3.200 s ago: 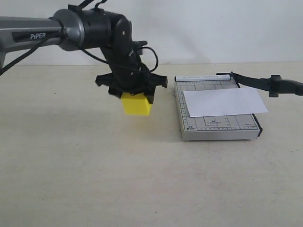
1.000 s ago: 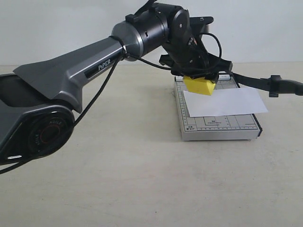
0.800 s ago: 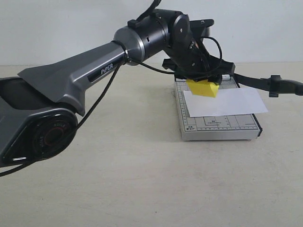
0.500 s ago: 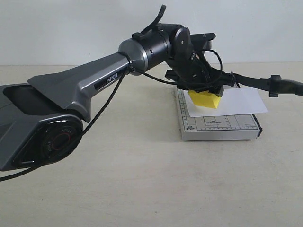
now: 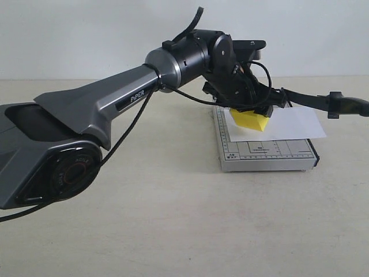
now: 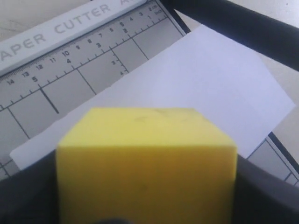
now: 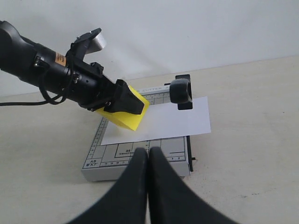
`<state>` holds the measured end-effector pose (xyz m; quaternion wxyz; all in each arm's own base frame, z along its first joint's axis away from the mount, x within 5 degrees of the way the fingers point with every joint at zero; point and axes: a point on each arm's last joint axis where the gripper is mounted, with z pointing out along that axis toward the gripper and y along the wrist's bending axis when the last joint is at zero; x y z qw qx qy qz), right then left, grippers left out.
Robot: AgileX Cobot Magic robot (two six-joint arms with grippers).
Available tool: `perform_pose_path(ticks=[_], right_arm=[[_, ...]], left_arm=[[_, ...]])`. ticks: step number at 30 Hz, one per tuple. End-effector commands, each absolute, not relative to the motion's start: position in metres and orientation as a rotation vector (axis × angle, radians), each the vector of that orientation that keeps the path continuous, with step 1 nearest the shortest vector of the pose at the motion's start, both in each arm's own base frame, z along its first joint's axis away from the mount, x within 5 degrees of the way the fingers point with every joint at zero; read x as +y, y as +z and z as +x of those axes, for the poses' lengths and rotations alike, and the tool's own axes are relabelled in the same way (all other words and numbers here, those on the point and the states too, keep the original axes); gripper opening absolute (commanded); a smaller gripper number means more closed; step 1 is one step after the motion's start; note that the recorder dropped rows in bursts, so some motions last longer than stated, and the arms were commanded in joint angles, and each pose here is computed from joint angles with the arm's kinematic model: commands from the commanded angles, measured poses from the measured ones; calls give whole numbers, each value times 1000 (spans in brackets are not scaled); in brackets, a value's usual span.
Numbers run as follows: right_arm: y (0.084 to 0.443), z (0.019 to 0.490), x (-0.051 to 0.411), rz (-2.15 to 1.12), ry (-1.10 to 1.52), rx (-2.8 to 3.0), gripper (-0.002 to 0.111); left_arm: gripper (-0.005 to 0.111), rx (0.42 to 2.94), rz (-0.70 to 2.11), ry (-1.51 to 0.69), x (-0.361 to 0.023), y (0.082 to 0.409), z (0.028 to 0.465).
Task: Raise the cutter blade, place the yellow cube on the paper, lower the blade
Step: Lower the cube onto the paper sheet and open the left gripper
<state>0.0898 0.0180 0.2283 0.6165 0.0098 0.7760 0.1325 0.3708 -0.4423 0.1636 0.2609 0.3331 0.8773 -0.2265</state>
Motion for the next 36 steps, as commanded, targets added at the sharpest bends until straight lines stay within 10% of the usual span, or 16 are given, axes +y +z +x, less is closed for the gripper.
perform_pose_path(ticks=[1, 7, 18, 36], right_arm=[[229, 90, 18, 14, 299, 1781, 0], [229, 90, 18, 14, 299, 1781, 0], [229, 90, 18, 14, 299, 1781, 0], [229, 90, 18, 14, 299, 1781, 0]], left_arm=[[4, 2338, 916, -626, -447, 169, 368], [7, 2346, 909, -668, -448, 170, 366], [57, 2333, 926, -706, -450, 171, 364], [74, 2340, 890, -787, -454, 173, 362]])
